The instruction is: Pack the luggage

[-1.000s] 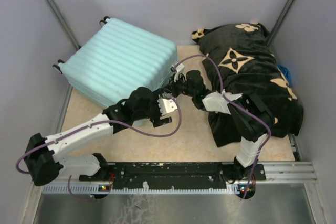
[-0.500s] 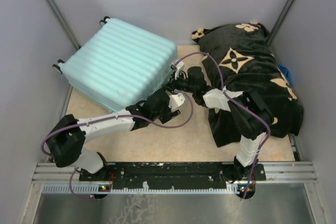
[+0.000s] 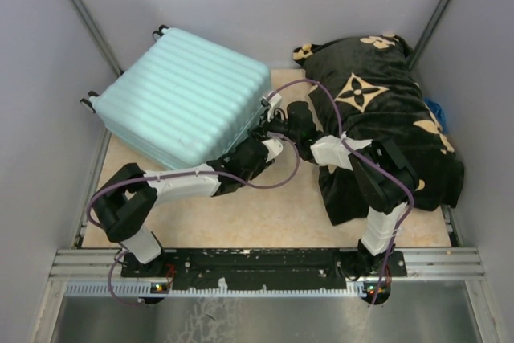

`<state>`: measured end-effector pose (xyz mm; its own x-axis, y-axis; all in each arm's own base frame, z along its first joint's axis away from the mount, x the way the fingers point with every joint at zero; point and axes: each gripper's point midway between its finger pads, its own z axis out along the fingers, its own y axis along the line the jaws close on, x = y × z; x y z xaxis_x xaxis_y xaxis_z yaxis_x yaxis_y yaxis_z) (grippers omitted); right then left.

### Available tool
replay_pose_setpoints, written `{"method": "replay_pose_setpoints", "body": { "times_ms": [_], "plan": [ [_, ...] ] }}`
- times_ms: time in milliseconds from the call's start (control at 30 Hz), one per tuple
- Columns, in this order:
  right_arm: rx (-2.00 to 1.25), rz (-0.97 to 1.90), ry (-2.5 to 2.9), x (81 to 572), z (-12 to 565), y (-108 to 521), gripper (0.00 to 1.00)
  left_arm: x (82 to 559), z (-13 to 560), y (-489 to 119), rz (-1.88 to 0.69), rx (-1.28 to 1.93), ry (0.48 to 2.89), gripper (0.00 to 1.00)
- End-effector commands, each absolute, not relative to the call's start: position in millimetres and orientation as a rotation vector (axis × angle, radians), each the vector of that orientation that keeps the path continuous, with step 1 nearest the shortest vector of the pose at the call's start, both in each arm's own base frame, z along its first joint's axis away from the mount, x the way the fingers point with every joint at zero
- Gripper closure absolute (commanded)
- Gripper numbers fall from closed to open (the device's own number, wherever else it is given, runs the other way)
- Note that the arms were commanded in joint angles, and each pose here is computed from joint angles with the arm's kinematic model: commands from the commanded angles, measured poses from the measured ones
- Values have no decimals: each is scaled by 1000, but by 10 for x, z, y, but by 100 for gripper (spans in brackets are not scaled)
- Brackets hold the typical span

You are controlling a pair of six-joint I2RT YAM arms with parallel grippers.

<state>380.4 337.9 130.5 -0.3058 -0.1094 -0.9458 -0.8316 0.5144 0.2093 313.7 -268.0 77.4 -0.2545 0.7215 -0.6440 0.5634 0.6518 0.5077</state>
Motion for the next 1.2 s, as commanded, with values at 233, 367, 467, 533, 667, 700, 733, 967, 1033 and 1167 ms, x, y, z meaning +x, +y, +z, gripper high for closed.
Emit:
{"method": "replay_pose_setpoints", "body": {
  "times_ms": [233,367,467,533,667,700,733,967,1033,1167],
  "plan": [
    [-690,681,1615,4370,1788,3010,100,2352,24,-2278,7,1356,2242,70],
    [-695,632,1629,4372,1742,2809,100,2193,-17,-2193,-6,1485,2210,88],
    [-696,583,1639,4371,1692,2630,100,2084,-12,-2149,-18,1584,2156,95],
    [-691,554,1651,4371,1649,2507,100,2020,-9,-2117,-24,1641,2120,100],
    [-680,501,1664,4369,1601,2272,100,1900,10,-2049,-44,1787,2000,100],
    [-678,491,1672,4366,1564,2221,100,1871,14,-2031,-51,1829,1967,100],
    [-674,485,1682,4363,1525,2179,100,1848,30,-2023,-57,1861,1936,100],
    [-666,425,1660,4237,1635,1857,100,1572,47,-1857,-134,2118,1744,100],
    [-672,414,1658,4184,1643,1758,100,1493,42,-1780,-148,2183,1697,100],
    [-695,393,1646,4132,1658,1593,100,1338,55,-1680,-199,2258,1645,100]
  ]
}}
